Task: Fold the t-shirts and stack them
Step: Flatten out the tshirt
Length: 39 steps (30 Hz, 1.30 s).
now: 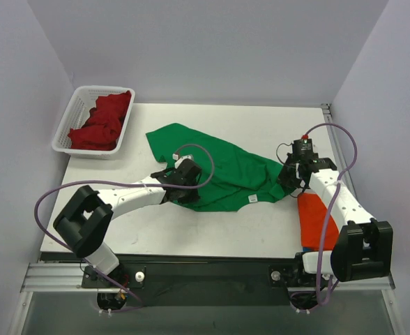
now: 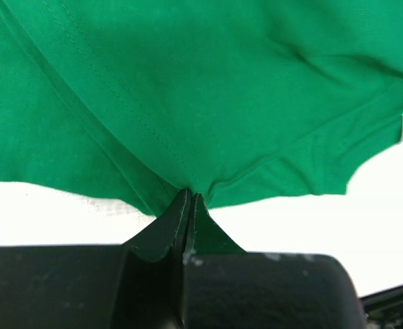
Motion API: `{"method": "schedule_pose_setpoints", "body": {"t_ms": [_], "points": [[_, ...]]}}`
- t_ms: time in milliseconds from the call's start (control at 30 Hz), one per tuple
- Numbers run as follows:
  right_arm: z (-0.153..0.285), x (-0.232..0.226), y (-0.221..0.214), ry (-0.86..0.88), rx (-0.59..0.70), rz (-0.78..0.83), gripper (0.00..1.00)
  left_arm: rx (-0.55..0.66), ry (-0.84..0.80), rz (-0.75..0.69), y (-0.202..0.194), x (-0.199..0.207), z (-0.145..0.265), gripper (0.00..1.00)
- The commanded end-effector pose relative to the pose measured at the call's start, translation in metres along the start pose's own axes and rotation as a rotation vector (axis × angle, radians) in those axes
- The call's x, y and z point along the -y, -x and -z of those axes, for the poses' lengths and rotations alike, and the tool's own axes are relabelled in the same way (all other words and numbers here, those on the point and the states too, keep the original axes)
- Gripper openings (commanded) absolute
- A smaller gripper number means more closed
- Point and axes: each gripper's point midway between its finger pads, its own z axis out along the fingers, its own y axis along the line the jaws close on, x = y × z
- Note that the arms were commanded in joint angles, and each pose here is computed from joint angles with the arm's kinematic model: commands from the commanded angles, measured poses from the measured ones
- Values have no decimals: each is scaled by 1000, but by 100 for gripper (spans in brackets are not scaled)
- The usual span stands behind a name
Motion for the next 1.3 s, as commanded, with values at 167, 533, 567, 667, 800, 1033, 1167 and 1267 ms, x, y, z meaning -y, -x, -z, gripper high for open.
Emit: {"method": "schedule_pose_setpoints", "body": {"t_ms": [167,533,567,667,800,1033,1167,1267], "points": [[23,8,12,-17,69,-8,0,179,-138,30,68,21,83,0],[95,39,34,-135,241,3,0,496,-227,103,153,-28,251,0],[107,39,41,-135,274,0,0,524,-218,107,159,-35,263,0],[142,42,47,-123,340,-12,0,593,-236,113,167,-41,307,0],[207,41,48,-47,462,-50,0,679,-279,117,171,-39,354,0],[325,24,59,156,670,-85,0,795,-384,128,171,-26,427,0],[359,17,67,205,729,-85,0,840,-396,136,179,-23,445,0],[349,9,80,190,701,-65,0,835,-406,130,197,-12,435,0]]}}
